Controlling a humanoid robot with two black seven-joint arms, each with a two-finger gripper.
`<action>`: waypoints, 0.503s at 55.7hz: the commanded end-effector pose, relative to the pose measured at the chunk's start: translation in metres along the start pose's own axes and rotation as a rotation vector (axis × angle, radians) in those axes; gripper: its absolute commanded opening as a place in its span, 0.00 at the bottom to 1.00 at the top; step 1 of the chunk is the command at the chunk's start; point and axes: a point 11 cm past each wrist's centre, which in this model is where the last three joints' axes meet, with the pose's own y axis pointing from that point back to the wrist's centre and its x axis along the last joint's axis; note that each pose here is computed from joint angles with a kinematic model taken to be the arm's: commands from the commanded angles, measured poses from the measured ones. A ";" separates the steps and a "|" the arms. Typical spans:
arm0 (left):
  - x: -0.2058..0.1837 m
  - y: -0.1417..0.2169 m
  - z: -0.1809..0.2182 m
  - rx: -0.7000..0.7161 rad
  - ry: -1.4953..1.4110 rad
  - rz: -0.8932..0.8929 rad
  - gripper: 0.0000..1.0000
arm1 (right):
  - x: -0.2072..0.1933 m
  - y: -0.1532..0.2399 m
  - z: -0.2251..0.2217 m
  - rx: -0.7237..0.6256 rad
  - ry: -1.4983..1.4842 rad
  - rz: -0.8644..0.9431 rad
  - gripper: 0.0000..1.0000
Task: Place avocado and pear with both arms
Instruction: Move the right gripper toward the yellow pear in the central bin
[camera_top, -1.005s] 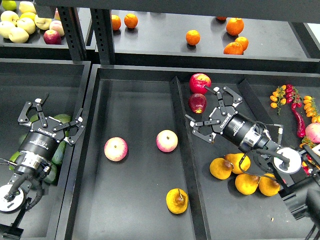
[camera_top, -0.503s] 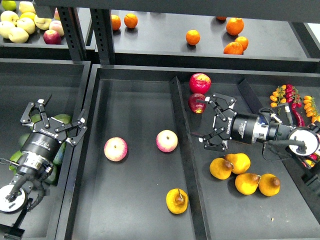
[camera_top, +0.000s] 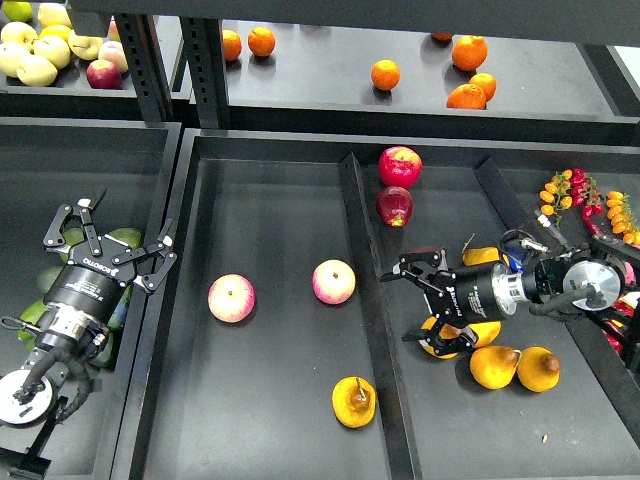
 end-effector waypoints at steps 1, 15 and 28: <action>0.000 0.000 0.000 -0.001 0.000 0.000 1.00 | -0.003 -0.014 0.003 -0.034 0.024 0.000 1.00; 0.000 0.000 -0.001 0.002 0.000 -0.001 1.00 | -0.018 -0.045 0.012 -0.104 0.059 -0.030 1.00; 0.000 0.000 -0.001 0.004 0.000 0.001 1.00 | -0.020 -0.052 0.030 -0.172 0.075 -0.032 1.00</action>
